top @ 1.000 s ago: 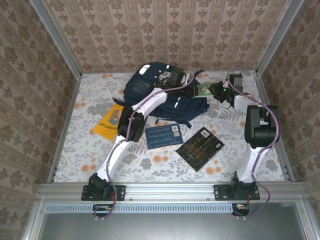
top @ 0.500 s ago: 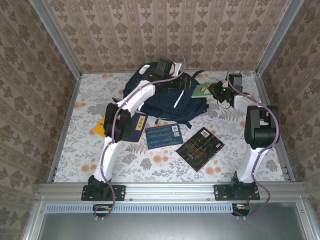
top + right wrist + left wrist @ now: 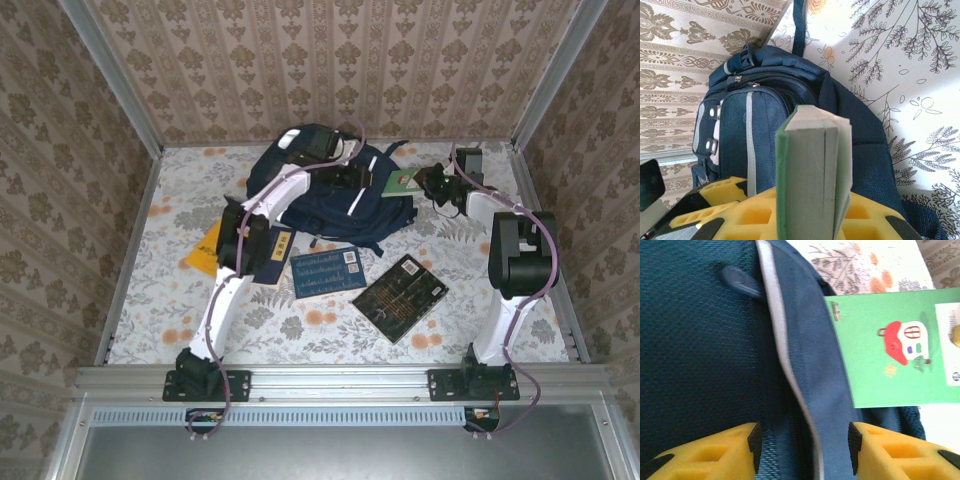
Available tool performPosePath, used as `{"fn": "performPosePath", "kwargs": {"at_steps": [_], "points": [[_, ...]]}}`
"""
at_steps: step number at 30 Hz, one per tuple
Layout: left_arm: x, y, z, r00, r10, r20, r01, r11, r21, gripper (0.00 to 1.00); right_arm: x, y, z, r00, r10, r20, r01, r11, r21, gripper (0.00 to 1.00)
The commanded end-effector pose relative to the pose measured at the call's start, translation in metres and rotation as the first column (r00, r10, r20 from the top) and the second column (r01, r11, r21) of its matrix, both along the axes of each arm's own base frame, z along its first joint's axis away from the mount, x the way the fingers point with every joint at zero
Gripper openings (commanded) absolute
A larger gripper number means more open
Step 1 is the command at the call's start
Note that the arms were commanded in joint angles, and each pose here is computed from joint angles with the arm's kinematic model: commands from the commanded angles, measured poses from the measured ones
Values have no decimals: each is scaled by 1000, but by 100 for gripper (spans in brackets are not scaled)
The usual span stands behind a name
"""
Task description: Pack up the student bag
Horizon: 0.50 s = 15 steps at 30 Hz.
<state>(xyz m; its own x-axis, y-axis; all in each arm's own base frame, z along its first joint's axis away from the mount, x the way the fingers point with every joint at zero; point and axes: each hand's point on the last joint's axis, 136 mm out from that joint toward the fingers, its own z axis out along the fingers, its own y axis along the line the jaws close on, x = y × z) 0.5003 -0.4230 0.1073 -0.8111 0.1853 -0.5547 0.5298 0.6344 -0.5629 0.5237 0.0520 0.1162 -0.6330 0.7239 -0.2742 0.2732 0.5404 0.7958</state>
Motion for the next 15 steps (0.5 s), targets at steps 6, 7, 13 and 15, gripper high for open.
{"fn": "performPosePath", "kwargs": {"at_steps": [6,7,13,15], "points": [[-28,-20,-4,996,-79,-47,78,996,-34,45,-13,24,-13,997,69,-44,-66,995,80,0],[-31,-21,-7,995,-84,-52,82,996,-28,45,-13,23,-13,997,69,-45,-65,995,80,0],[-27,-10,-25,997,-43,-70,46,998,32,45,-13,25,-9,997,70,-38,-66,994,92,0],[-23,-2,-29,997,-20,-73,24,998,55,45,-14,25,-8,997,69,-36,-66,994,91,0]]}}
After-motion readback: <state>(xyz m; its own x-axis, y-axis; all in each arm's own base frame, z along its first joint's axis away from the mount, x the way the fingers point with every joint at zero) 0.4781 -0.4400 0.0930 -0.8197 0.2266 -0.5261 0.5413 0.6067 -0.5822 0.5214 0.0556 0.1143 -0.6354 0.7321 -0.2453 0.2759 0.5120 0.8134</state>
